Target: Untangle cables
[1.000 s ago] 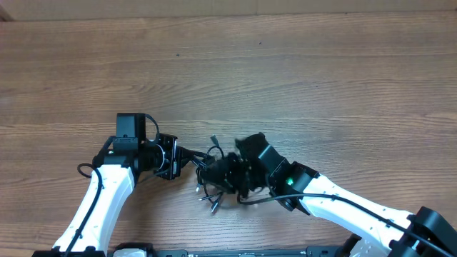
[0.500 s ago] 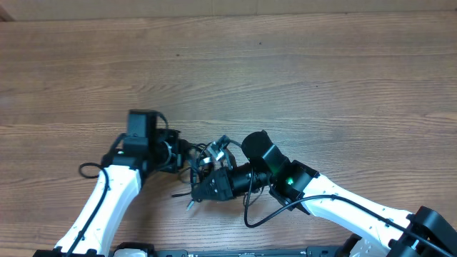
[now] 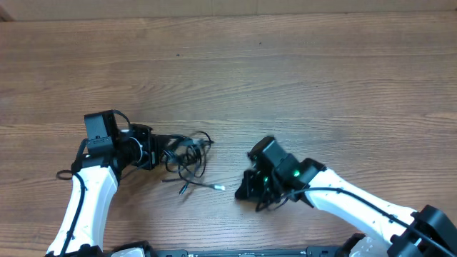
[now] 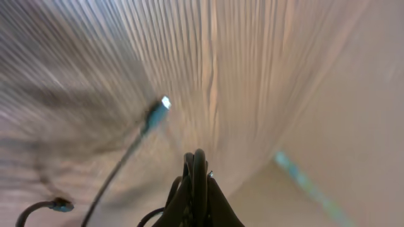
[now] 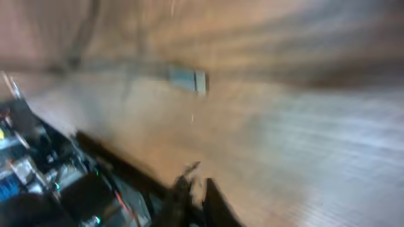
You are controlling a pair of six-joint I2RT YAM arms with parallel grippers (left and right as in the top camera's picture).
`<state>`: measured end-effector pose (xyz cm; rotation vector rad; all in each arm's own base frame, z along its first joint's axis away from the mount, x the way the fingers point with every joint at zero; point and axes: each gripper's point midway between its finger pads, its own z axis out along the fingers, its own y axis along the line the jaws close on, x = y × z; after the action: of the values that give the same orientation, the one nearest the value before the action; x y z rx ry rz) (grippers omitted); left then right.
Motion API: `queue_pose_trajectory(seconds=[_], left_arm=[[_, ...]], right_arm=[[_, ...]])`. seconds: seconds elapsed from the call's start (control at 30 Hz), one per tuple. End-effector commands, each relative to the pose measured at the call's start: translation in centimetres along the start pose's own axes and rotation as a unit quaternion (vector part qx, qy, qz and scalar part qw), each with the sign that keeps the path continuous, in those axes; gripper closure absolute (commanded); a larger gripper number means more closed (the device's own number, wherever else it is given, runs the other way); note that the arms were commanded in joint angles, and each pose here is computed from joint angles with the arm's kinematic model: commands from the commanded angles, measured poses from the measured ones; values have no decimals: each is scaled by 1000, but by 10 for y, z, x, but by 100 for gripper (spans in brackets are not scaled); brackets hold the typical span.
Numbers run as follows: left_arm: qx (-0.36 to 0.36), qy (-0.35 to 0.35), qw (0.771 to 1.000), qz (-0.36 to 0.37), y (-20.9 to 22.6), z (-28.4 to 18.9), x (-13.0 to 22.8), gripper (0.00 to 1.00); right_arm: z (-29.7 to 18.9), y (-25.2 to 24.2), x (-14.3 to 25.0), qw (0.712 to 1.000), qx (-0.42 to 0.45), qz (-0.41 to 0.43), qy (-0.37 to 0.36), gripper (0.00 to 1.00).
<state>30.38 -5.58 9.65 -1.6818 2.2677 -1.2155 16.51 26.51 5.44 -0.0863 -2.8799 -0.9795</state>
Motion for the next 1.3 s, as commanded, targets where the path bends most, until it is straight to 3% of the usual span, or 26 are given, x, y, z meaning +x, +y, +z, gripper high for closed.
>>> queue_pose_trajectory(seconds=[0.0,0.17,0.23,0.33,0.47,0.53,0.73,0.93,1.17,1.27], left_arm=[[6,51,995,86,-3,-2,24,96],[-32,-3,992,123,7,4,11,96],[-17,3,985,172,-2,8,17,96],[14,3,967,253,-22,16,29,95],[15,-18,954,298,-29,23,35,96],[30,-12,929,369,-36,26,43,96],[127,35,828,545,-67,22,82,96],[170,99,750,631,-57,14,110,96],[163,116,745,637,-47,15,113,96],[160,125,763,613,-46,14,114,96]], right_arm=[[-9,7,-15,999,-32,21,-12,81],[-19,52,1,988,-146,-16,51,67],[-22,66,5,982,-173,-22,64,55],[-24,78,10,978,-194,-27,75,53],[-23,79,12,978,-192,-19,79,44],[-22,78,11,979,-188,17,83,35],[-15,62,-12,982,-142,122,29,35],[-15,49,-41,987,-113,96,-59,35],[-15,42,-51,989,-95,74,-90,38],[-15,42,-51,989,-95,74,-90,46]])
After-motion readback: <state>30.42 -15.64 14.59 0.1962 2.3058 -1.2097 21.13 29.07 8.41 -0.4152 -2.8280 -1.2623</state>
